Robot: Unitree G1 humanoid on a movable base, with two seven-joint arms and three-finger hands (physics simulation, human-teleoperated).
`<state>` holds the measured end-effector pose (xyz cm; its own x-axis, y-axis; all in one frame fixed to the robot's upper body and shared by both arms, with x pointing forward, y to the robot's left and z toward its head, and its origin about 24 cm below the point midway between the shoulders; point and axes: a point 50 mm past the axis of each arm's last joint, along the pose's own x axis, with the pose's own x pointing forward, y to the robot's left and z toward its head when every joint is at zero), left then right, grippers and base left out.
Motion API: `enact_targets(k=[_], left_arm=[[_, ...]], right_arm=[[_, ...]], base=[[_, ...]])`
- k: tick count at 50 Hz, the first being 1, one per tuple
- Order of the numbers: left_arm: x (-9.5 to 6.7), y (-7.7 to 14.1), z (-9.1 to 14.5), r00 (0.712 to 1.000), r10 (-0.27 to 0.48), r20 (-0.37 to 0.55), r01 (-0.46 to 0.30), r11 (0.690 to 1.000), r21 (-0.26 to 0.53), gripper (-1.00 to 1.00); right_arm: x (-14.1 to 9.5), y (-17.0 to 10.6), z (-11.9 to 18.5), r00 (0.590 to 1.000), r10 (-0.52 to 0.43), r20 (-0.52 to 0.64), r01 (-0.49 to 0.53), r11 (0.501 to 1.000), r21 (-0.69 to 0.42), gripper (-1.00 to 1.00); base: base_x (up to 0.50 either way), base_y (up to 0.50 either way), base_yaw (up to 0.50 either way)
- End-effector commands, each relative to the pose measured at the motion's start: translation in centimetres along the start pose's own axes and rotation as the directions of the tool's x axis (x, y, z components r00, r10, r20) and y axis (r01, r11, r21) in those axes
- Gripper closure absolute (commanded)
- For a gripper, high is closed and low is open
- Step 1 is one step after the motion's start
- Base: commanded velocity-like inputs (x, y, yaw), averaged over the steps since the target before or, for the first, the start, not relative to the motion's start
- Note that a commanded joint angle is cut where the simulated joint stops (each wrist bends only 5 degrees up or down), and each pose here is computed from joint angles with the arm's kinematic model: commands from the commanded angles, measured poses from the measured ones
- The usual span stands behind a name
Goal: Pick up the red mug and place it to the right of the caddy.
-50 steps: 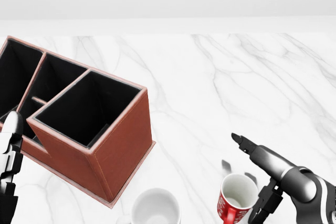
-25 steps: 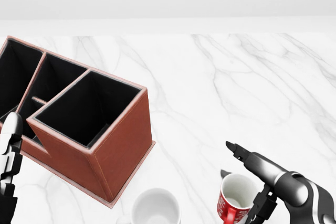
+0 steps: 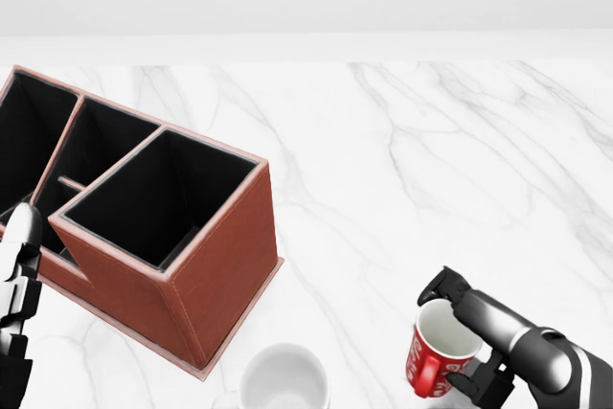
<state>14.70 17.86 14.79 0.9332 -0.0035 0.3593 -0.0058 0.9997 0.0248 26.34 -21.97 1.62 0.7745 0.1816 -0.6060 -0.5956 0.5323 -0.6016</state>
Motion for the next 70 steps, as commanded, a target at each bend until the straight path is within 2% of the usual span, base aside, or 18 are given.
enact_targets(k=[1,14,22,29,34,40,48,63,70], left_arm=[[0.0,-0.1,-0.1,1.000,-0.003,-0.008,0.003,1.000,-0.001,-1.00],[0.0,-0.1,0.0,1.000,-0.002,0.000,0.002,1.000,-0.003,-1.00],[0.0,-0.1,0.2,1.000,-0.006,0.007,0.006,1.000,-0.003,-1.00],[-0.1,0.0,0.6,1.000,-0.002,0.021,0.002,1.000,-0.001,-1.00],[-0.3,0.0,0.9,1.000,-0.003,0.027,0.003,1.000,0.000,-1.00],[-0.5,0.1,1.2,0.999,0.000,0.036,0.000,1.000,0.001,-1.00],[-0.6,0.1,1.4,0.999,-0.001,0.043,0.001,1.000,0.003,-1.00],[-0.6,0.2,1.4,0.999,-0.002,0.045,0.002,1.000,0.000,-1.00],[-0.6,0.3,1.7,0.998,0.002,0.059,-0.002,1.000,0.005,-1.00]], right_arm=[[-0.7,-0.6,0.0,0.999,-0.042,-0.011,0.042,0.999,-0.027,1.00],[-2.5,-4.5,3.6,0.973,-0.208,0.104,0.220,0.968,-0.120,1.00],[-4.2,-6.5,6.7,0.928,-0.306,0.211,0.343,0.924,-0.168,1.00],[-3.8,-6.4,8.0,0.924,-0.297,0.240,0.345,0.919,-0.193,1.00],[-4.0,-6.7,10.0,0.902,-0.310,0.300,0.377,0.904,-0.201,1.00],[-3.0,-5.5,11.0,0.912,-0.261,0.316,0.337,0.917,-0.214,1.00],[-2.3,-4.9,13.1,0.904,-0.229,0.361,0.323,0.919,-0.224,1.00],[0.1,-1.5,13.0,0.940,-0.096,0.328,0.176,0.959,-0.223,1.00],[0.7,-1.5,13.3,0.944,-0.079,0.321,0.158,0.960,-0.229,1.00]], base=[[0.00,0.00,0.00],[0.00,0.00,0.00],[0.00,0.00,0.00],[0.00,0.00,0.00],[0.00,0.00,0.00],[0.00,0.00,0.00],[0.00,0.00,0.00],[0.00,0.00,0.00],[0.00,0.00,0.00]])
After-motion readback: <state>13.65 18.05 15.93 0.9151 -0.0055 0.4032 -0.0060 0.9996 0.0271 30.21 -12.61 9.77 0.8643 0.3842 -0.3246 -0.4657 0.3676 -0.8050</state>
